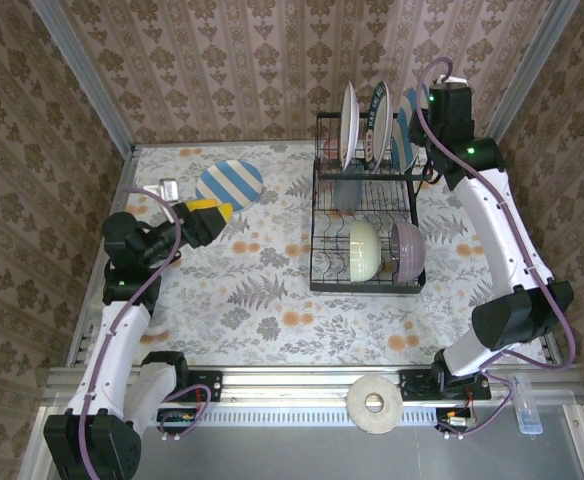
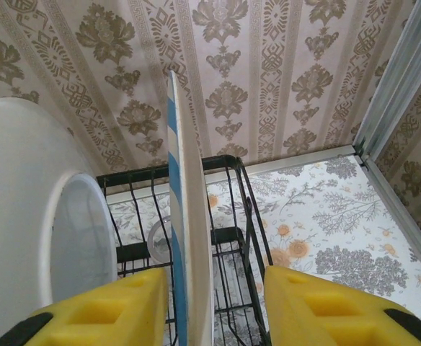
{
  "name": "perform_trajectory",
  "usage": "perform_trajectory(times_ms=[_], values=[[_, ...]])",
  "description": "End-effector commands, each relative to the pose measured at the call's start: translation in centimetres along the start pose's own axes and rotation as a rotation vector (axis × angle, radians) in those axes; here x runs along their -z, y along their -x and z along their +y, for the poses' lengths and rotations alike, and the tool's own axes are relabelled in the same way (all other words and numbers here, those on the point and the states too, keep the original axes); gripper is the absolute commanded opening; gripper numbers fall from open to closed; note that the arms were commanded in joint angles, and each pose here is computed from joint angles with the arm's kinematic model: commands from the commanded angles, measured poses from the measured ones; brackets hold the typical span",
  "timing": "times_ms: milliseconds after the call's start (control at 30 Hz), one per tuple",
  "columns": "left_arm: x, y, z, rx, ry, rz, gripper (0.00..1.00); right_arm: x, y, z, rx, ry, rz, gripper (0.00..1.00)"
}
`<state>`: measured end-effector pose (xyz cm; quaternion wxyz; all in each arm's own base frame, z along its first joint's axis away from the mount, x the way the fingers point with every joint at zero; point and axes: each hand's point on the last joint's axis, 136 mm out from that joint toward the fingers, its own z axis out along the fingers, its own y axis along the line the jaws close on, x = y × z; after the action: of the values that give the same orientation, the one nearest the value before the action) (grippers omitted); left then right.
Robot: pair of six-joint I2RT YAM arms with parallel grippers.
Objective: Unload the mixed dishes from the dish rack
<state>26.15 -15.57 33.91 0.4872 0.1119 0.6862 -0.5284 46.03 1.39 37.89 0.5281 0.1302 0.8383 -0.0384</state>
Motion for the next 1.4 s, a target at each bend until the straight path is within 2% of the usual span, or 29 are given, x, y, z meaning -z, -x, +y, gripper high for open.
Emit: perform_trajectory(times_ms=[0,267,567,767,867,933,1167,1367], values=[[0.3,0.3,-1.4,-0.041,-0.039,-0.011,1.00,-0.5,0.6,-0.3,0.009,-0.027,-0.006,0.39],[0.5,0.3,-1.7,-0.050,-0.039,-0.014,1.00,-1.1,0.5,0.0,0.005,-0.014,0.010,0.34],[0.5,0.3,-1.7,-0.051,-0.039,-0.017,1.00,-1.7,-0.1,0.3,0.009,0.005,0.030,0.24],[0.5,0.3,-1.8,-0.048,-0.040,-0.017,1.00,-1.5,0.1,0.8,0.001,0.032,0.028,0.09],[0.5,0.3,-1.7,-0.049,-0.038,-0.017,1.00,-1.1,0.5,1.1,-0.004,0.054,0.018,0.07],[0.5,0.3,-1.8,-0.050,-0.038,-0.017,1.00,-0.7,0.9,1.0,-0.010,0.057,0.004,0.00],[0.5,0.3,-1.7,-0.050,-0.035,-0.019,1.00,1.0,2.5,0.1,-0.017,0.009,-0.065,0.00],[0.5,0.3,-1.6,-0.047,-0.031,-0.018,1.00,3.7,4.8,-1.2,-0.025,-0.050,-0.191,0.00]])
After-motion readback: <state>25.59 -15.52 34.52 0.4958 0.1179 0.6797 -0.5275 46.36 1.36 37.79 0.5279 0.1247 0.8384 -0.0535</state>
